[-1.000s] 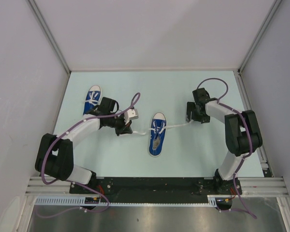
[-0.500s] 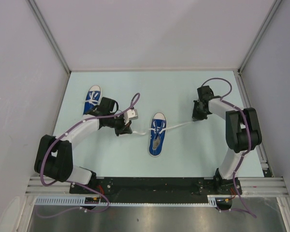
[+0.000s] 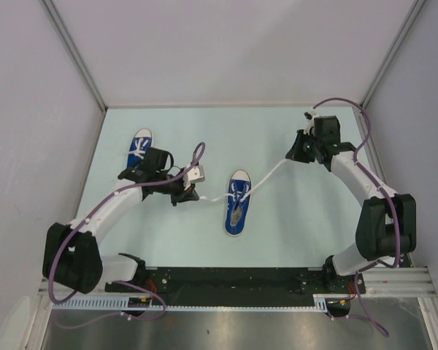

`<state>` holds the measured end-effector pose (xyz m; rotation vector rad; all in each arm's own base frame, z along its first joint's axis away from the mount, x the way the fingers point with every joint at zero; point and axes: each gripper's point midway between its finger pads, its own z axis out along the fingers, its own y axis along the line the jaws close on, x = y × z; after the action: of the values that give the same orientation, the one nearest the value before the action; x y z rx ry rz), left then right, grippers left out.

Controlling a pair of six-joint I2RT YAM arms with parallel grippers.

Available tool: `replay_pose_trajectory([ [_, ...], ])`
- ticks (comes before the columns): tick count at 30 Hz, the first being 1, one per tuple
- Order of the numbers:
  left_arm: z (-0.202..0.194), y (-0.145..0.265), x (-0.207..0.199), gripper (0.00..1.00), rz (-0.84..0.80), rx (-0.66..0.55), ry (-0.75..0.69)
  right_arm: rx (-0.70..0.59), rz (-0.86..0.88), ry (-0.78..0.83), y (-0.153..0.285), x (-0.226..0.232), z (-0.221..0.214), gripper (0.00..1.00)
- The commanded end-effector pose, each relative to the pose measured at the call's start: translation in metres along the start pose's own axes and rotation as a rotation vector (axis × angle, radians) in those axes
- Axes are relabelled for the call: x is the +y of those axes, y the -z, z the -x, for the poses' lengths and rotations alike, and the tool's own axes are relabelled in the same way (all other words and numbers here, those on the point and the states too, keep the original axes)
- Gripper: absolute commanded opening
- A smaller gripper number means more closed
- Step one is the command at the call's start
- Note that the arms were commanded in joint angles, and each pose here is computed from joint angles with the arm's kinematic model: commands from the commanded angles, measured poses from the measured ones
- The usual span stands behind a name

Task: Tie the shoes

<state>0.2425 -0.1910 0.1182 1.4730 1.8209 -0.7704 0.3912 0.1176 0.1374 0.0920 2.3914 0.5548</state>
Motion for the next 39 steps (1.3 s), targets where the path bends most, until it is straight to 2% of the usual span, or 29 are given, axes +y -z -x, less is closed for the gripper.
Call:
replay_pose_trajectory([
  [1, 0.037, 0.017, -0.034, 0.0, -0.061, -0.109, -0.162, -0.134, 0.254, 0.15, 0.023, 0.085, 0.032, 0.0],
  [6, 0.05, 0.021, -0.086, 0.0, -0.188, -0.113, -0.27, -0.12, 0.431, 0.216, 0.022, 0.161, 0.029, 0.0],
  [9, 0.054, 0.025, -0.107, 0.0, -0.219, -0.129, -0.313, -0.051, 0.559, 0.244, 0.017, 0.204, 0.008, 0.0],
  [17, 0.04, 0.026, -0.137, 0.0, -0.23, -0.113, -0.428, 0.205, 0.808, 0.334, 0.012, 0.299, -0.1, 0.0],
  [24, 0.032, 0.024, -0.143, 0.0, -0.249, -0.102, -0.438, 0.343, 0.865, 0.401, 0.012, 0.328, -0.168, 0.0],
  [33, 0.025, 0.02, -0.144, 0.0, -0.256, -0.096, -0.442, 0.54, 0.871, 0.361, -0.012, 0.317, -0.22, 0.0],
  [36, 0.02, 0.019, -0.144, 0.0, -0.253, -0.084, -0.441, 0.572, 0.874, 0.353, -0.014, 0.313, -0.223, 0.17],
  [37, 0.017, 0.018, -0.144, 0.0, -0.256, -0.077, -0.434, 0.554, 0.874, 0.368, -0.014, 0.313, -0.217, 0.3],
  [39, 0.014, 0.016, -0.145, 0.0, -0.261, -0.074, -0.416, 0.533, 0.868, 0.383, -0.012, 0.313, -0.208, 0.41],
])
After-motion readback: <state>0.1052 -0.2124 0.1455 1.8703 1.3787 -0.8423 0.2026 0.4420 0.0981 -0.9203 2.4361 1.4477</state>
